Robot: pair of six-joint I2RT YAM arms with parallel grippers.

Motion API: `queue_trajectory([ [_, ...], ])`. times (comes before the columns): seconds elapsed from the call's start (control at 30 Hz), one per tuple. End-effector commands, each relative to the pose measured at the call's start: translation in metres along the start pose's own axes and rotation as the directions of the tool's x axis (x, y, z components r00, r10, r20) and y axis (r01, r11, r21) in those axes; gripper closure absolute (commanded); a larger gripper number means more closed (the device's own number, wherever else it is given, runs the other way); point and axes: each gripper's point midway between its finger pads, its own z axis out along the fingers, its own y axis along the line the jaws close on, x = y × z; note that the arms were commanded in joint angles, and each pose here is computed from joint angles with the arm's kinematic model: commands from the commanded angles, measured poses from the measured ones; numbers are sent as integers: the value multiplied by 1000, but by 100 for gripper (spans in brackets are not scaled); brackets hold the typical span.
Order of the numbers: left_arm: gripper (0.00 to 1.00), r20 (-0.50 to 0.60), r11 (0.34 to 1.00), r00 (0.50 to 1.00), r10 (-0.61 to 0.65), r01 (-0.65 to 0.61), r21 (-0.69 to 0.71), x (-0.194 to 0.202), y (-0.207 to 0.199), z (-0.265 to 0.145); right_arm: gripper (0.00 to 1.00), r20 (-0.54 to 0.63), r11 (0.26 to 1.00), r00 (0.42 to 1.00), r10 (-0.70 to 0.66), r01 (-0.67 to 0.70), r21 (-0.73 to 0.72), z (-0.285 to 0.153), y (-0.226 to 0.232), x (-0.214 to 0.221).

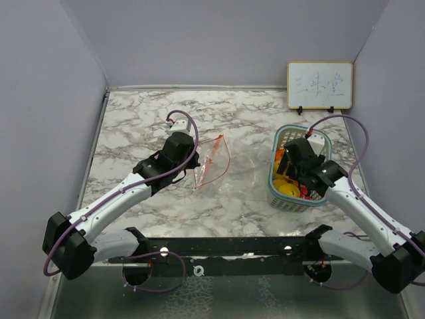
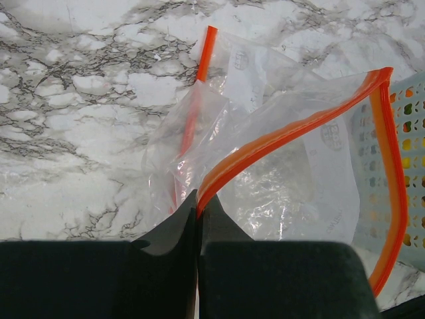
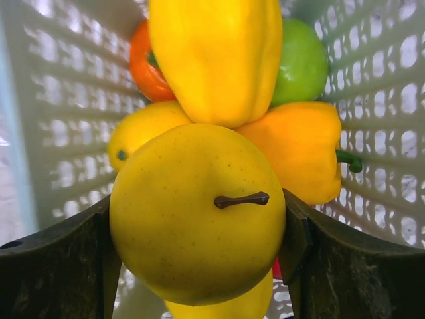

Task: Place the food in the zip-top bag and seal the zipper
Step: Pick up the fake fruit from the bin, then place the fake fruit in the zipper food storage bag.

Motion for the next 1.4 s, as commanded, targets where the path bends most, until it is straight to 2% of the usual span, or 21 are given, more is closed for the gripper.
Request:
queue_trajectory([
  [0.0,100,39,1000,999,-1,1,16,-10,-4,-5,62,107,988,993,56,-39,-150,-41,17,-48],
  [0.07,100,36,1000,999,1,-1,12,-9,-3,-4,67,147,958,989,26,17,-288,-65,38,-68],
  [0.17,100,26,1000,1000,4,-4,10,-8,-5,-1,69,173,850,985,-11,100,-517,-104,79,-86],
  [0.2,100,23,1000,1000,5,-5,10,-8,-5,0,70,168,801,985,-24,120,-586,-115,93,-88],
  [0.33,100,16,1000,1000,6,-6,12,-9,-8,1,74,162,501,986,-45,163,-850,-162,154,-81],
  [0.43,100,14,1000,1000,6,-6,13,-9,-9,2,74,202,355,978,-47,205,-912,-192,195,-69],
  [0.53,100,14,1000,1000,4,-5,16,-12,-12,2,73,240,264,968,-80,253,-931,-216,240,-49],
  [0.6,100,13,1000,1000,4,-4,25,-14,-15,2,73,213,231,971,-105,233,-945,-217,264,-38],
  [0.67,100,13,999,1000,-2,1,36,-16,-18,0,73,187,266,976,-107,210,-941,-203,277,-34],
  [0.83,100,25,998,1000,-12,11,65,-20,-22,-10,72,152,485,987,-54,159,-860,-151,272,-34],
  [0.9,100,30,997,999,-16,14,70,-22,-22,-16,71,147,543,989,-34,141,-827,-137,265,-33],
  [1.2,100,40,972,995,-92,81,221,-27,-42,-43,68,128,682,988,-86,152,-716,-96,256,-19],
  [1.27,100,55,972,993,-102,88,220,-28,-40,-46,61,122,716,988,-91,150,-682,-90,249,-18],
  [1.37,100,68,973,991,-117,100,209,-27,-35,-45,38,119,742,987,-107,159,-651,-87,240,-18],
])
